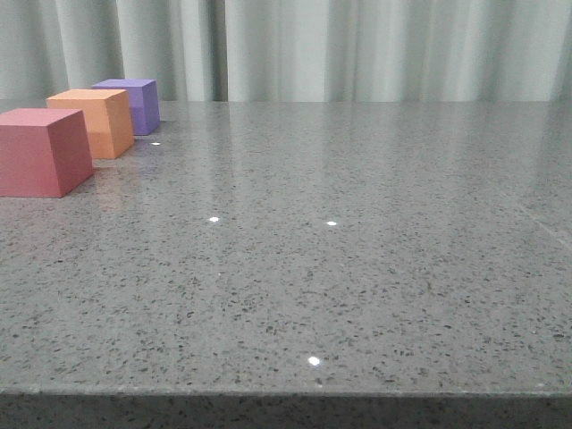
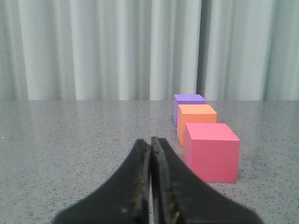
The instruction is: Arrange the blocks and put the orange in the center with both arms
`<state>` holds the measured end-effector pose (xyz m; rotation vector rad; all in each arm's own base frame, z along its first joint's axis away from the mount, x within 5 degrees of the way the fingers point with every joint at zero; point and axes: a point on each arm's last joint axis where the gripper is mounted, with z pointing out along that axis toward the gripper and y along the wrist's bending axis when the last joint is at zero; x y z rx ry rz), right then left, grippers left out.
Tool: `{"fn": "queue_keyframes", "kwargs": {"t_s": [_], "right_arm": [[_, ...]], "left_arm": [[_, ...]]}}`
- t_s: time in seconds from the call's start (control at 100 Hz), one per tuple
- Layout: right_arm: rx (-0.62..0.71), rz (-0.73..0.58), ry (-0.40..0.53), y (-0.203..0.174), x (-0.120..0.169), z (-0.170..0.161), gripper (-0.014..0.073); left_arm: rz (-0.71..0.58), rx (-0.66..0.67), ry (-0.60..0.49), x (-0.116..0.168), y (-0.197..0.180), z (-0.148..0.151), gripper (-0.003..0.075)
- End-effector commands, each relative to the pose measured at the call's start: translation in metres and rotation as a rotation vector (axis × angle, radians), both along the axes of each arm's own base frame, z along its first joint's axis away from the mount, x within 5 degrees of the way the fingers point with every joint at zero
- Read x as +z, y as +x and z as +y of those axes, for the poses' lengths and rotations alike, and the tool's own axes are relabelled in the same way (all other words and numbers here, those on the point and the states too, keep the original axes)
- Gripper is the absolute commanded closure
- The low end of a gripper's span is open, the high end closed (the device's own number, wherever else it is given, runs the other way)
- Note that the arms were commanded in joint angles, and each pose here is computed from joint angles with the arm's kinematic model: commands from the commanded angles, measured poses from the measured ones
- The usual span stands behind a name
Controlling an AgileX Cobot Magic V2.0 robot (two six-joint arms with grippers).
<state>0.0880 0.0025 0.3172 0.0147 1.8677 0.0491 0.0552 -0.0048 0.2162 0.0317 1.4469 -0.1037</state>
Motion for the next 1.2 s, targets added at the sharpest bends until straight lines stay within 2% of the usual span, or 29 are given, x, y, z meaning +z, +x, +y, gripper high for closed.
{"fn": "queue_keyframes", "kwargs": {"t_s": [0.0,0.22,0.45,0.71,1.19], "right_arm": [[0.003,-0.114,-0.026,0.0,0.017,-0.001,0.0662],[0.036,-0.289,-0.02,-0.014,0.016,0.001,0.0662],[0.046,-0.334,0.035,-0.034,-0.014,0.0,0.0662],[0.035,-0.407,0.025,-0.052,-0.048,0.0,0.0662],[0.032,-0.565,0.02,-0.037,-0.091,0.001,0.0662]], "left_arm": [[-0.066,-0.008,-0.007,-0.006,-0.001,-0.001,0.0739],[-0.066,-0.008,-0.007,-0.006,-0.001,-0.001,0.0739],[-0.066,-0.008,-0.007,-0.006,-0.001,-0.001,0.0739],[-0.066,-0.008,-0.007,-0.006,-0.001,-0.001,0.0739],[-0.066,-0.008,-0.007,-0.006,-0.001,-0.001,0.0739]]}}
